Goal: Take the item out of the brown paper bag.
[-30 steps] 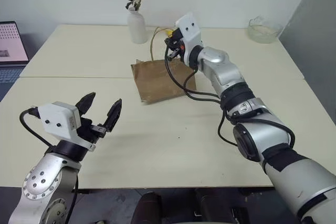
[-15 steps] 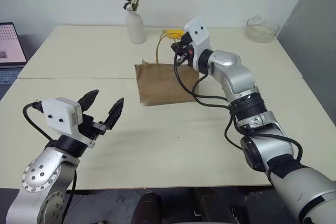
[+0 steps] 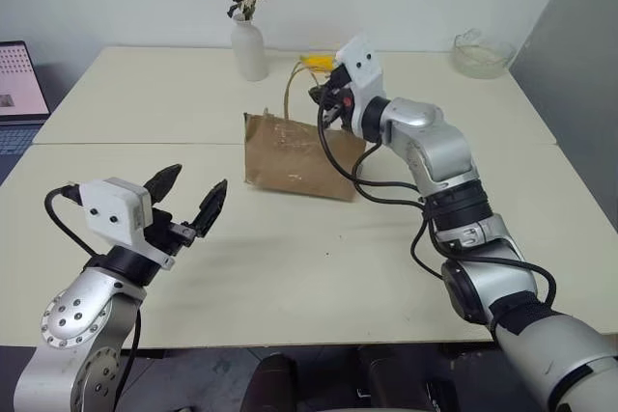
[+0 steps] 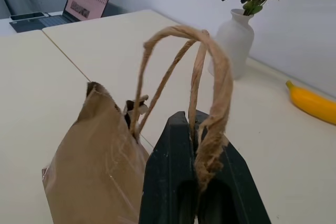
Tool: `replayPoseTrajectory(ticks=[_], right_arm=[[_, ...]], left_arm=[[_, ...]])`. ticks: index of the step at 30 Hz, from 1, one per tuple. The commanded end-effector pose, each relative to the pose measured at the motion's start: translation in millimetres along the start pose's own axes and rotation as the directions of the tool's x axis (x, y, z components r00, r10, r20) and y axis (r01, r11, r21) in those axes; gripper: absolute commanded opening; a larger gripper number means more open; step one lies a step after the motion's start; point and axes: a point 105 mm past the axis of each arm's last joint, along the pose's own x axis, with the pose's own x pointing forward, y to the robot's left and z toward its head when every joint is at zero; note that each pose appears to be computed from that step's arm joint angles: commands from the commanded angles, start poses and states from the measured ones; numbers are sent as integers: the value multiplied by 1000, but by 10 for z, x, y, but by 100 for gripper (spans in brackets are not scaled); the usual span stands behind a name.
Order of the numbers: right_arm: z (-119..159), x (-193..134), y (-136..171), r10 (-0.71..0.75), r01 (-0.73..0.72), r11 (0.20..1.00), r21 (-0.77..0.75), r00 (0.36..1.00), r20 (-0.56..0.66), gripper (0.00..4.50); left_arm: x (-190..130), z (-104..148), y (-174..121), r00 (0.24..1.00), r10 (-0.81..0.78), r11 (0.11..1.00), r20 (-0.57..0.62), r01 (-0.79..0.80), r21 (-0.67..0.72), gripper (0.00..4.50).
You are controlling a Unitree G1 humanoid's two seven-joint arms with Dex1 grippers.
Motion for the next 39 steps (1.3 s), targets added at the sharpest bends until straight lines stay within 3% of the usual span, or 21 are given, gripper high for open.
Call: replayPoseTrajectory(ticks=[1, 23, 39], right_arm=[[140, -34, 36, 18, -16, 999, -48, 999, 43, 4], [333, 45, -50, 42, -8, 951, -308, 994, 105, 4], [195, 57, -56, 48, -29, 953, -300, 997, 57, 4]], left_arm=[[23, 86, -41, 999, -26, 999, 35, 25, 27, 380], [66, 4, -155, 996, -83, 997, 23, 83, 7, 380], [56, -25, -181, 995, -95, 995, 19, 95, 3, 380]])
